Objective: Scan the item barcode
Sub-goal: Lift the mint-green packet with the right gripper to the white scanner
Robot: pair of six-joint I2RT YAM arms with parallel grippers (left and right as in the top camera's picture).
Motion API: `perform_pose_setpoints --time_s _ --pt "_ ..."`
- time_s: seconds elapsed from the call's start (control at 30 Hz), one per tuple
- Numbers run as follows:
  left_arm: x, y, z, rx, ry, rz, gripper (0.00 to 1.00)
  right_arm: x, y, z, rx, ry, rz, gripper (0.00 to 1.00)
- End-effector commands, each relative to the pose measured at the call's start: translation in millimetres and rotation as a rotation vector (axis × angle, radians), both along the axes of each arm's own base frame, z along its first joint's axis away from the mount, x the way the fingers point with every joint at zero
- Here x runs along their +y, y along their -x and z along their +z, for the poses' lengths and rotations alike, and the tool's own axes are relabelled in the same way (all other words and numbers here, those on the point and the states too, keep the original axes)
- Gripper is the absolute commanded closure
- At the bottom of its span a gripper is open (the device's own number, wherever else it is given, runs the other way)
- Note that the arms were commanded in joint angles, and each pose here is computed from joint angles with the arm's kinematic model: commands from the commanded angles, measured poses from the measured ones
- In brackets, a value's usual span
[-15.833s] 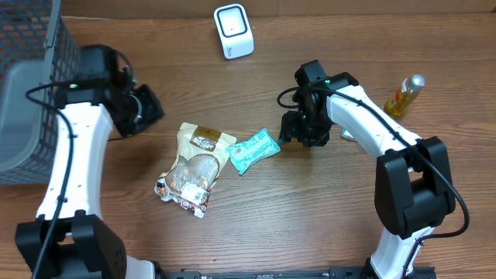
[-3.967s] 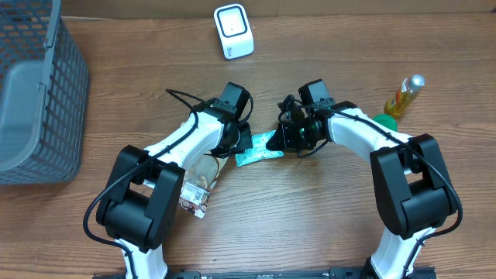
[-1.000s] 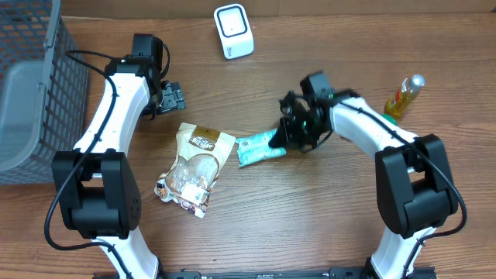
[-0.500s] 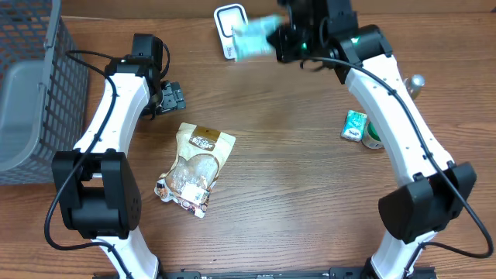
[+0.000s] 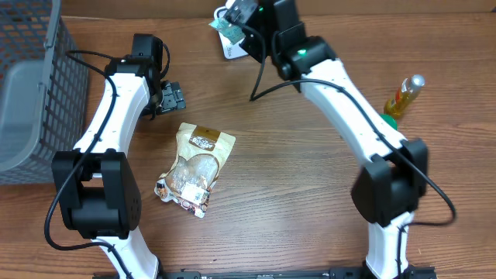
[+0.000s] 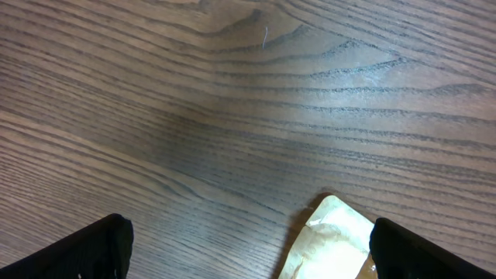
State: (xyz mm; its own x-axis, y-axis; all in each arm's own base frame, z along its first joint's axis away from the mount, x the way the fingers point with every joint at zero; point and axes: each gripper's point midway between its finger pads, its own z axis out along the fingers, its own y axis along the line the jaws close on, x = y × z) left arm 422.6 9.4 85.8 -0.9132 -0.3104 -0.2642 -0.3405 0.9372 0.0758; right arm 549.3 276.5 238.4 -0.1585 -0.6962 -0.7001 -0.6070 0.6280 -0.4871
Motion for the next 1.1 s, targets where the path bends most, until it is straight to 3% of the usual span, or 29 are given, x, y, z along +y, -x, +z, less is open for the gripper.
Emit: perform_pose_setpoints --time_s 0.0,0.3,0.43,0.6,1.07 --pt "2 -3 3 -0.010 -0.020 -0.001 0.00 -19 -28 -8 -0.125 0.194 -0.076 0.96" --pt "2 -3 3 -0.010 -0.020 -0.001 0.01 -13 -63 -39 -0.236 0.238 -0.108 0.96" --pt "2 -3 3 -0.010 -0.020 -0.001 0.00 -6 -73 -63 -0.279 0.341 -0.060 0.96" --pt "2 -3 3 -0.010 -0.020 -0.001 0.00 -11 -86 -73 -0.353 0.404 -0.128 0.96" --pt "2 -3 3 -0.010 -0.020 -0.001 0.00 19 -61 -120 -0.192 0.352 -0.046 0.96"
